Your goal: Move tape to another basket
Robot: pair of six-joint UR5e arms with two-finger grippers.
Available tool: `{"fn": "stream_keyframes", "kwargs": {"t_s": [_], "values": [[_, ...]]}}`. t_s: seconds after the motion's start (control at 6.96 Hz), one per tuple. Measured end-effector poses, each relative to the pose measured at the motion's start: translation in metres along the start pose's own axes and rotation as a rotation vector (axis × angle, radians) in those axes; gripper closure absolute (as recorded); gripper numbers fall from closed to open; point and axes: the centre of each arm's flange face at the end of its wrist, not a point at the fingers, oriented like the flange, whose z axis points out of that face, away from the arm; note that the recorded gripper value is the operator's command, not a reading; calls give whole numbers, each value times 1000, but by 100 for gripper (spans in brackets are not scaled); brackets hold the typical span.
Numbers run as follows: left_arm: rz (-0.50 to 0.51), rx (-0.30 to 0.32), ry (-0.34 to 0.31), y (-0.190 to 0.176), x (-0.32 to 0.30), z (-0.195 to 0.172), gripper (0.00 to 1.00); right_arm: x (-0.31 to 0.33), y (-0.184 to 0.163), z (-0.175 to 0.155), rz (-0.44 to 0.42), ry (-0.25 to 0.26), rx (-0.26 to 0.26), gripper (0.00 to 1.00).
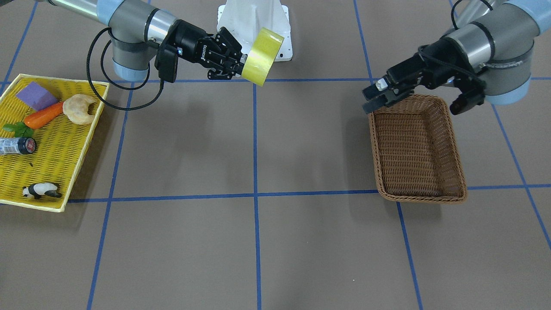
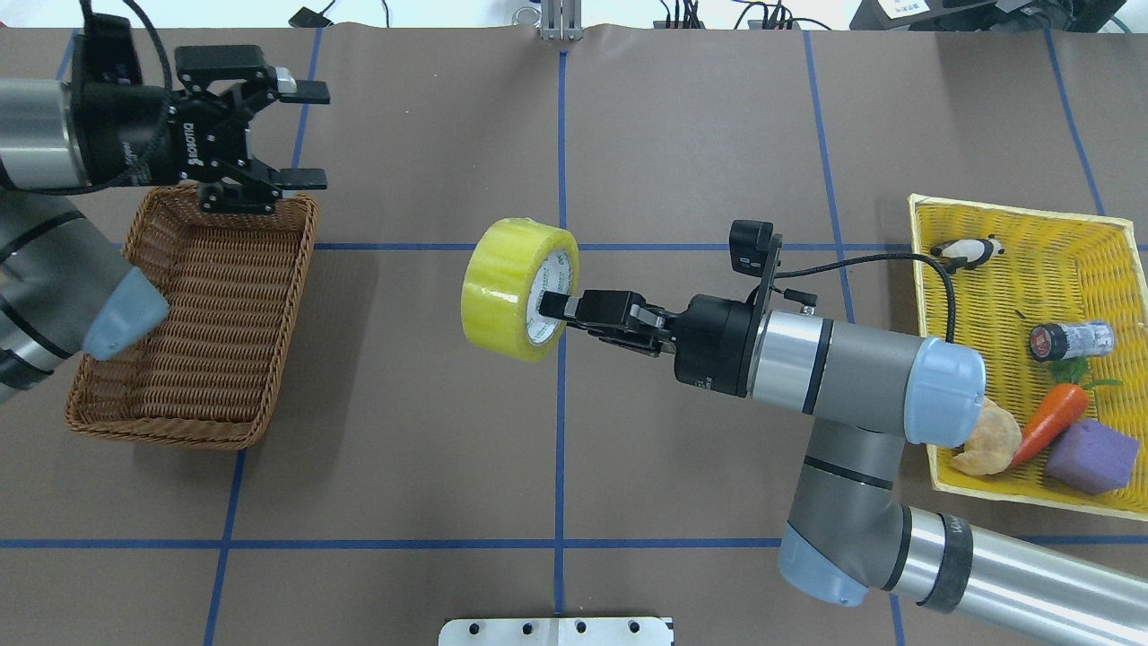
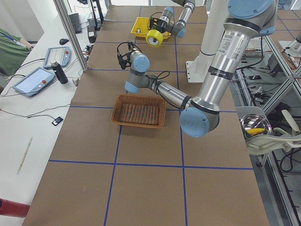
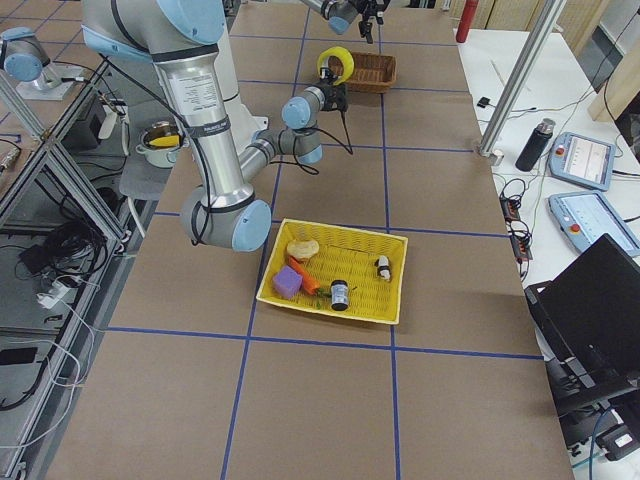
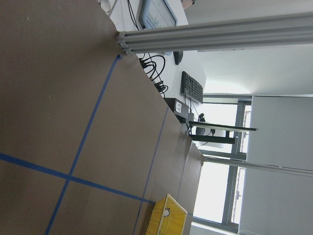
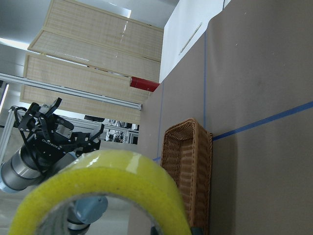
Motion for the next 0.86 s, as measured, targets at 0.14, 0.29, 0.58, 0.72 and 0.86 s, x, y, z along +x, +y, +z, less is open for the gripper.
{"fn": "stream_keyframes", "kwargs": {"t_s": [0.14, 0.29, 0.58, 0.72, 0.86], "values": [[-79, -78, 24, 26, 11, 28, 2, -6, 4, 2, 2, -18, -27, 100], [-132, -136, 41, 46, 19, 44, 2, -9, 8, 2, 0, -33, -60, 100], [-172, -213, 93, 66, 23, 44, 2, -11, 11, -1, -4, -60, -96, 100], [-175, -239, 116, 69, 21, 40, 2, -12, 12, -3, -6, -76, -104, 100], [-178, -255, 122, 72, 17, 40, 2, -12, 12, -3, -6, -83, -107, 100]]}}
